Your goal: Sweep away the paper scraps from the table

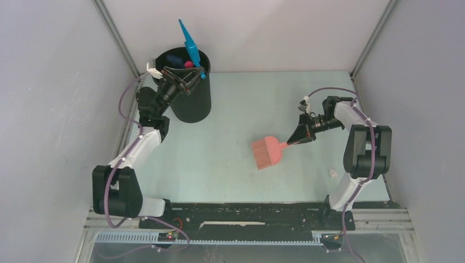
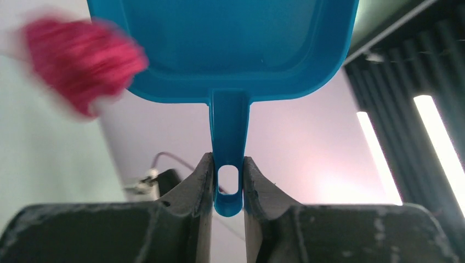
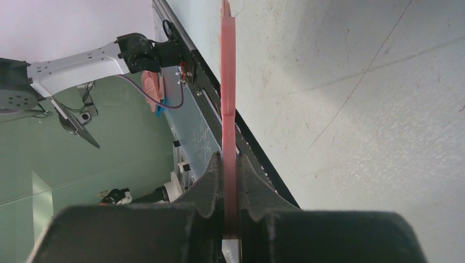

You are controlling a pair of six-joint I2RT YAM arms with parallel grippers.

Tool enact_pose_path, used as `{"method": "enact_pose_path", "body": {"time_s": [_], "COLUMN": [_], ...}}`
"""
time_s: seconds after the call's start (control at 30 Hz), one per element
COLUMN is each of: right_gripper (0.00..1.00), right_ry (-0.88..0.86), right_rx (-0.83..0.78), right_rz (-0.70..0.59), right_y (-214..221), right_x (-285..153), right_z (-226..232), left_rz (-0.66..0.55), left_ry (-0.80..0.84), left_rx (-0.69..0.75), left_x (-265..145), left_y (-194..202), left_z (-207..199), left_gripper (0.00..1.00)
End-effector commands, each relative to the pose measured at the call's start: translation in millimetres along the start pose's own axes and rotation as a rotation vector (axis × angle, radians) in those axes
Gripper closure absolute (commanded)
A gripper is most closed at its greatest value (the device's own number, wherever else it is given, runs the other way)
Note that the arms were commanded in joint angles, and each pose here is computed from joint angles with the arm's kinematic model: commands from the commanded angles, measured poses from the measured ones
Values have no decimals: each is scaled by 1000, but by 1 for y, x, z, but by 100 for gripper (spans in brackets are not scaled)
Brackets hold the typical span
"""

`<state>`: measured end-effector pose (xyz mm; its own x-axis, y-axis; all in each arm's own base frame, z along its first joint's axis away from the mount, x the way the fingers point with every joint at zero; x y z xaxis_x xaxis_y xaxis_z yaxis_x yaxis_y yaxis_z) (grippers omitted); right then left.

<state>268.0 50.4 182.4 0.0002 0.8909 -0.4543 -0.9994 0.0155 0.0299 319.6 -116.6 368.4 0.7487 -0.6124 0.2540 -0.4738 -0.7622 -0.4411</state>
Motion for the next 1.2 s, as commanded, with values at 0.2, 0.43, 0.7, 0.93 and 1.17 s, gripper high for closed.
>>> {"method": "enact_pose_path", "body": {"time_s": [0.2, 0.43, 0.7, 0.93, 1.17], "right_gripper": [100, 100, 100, 100, 100], "right_ry": [-29, -29, -28, -23, -21], "right_rx": [-33, -33, -30, -34, -43], "right_rz": [-17, -16, -16, -15, -20], "right_y": [4, 4, 4, 4, 5], "right_x": [-5, -5, -4, -4, -5], "right_z": [10, 9, 9, 9, 11], "left_rz": [-103, -67, -47, 38, 157], "left_ry": [440, 439, 442, 461, 333], "left_rx": [-291, -265, -258, -114, 65], "left_x": [-15, -12, -14, -14, -19], "left_y": [-15, -15, -12, -1, 31], "left_z": [-27, -28, -30, -65, -77], "left_gripper": [100, 100, 100, 100, 100]}}
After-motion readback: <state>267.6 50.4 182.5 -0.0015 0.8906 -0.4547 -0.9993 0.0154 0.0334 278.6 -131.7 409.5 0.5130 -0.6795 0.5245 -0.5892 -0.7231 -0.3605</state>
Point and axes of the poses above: each gripper's point midway between its finger pads, its own x axis out along the fingers, its own z axis along the line the jaws close on, y = z × x, the point moved 9 cm from there along -x, back along the fingers, and after that the axes turned 13 degrees about x, right-handed, at the moved point
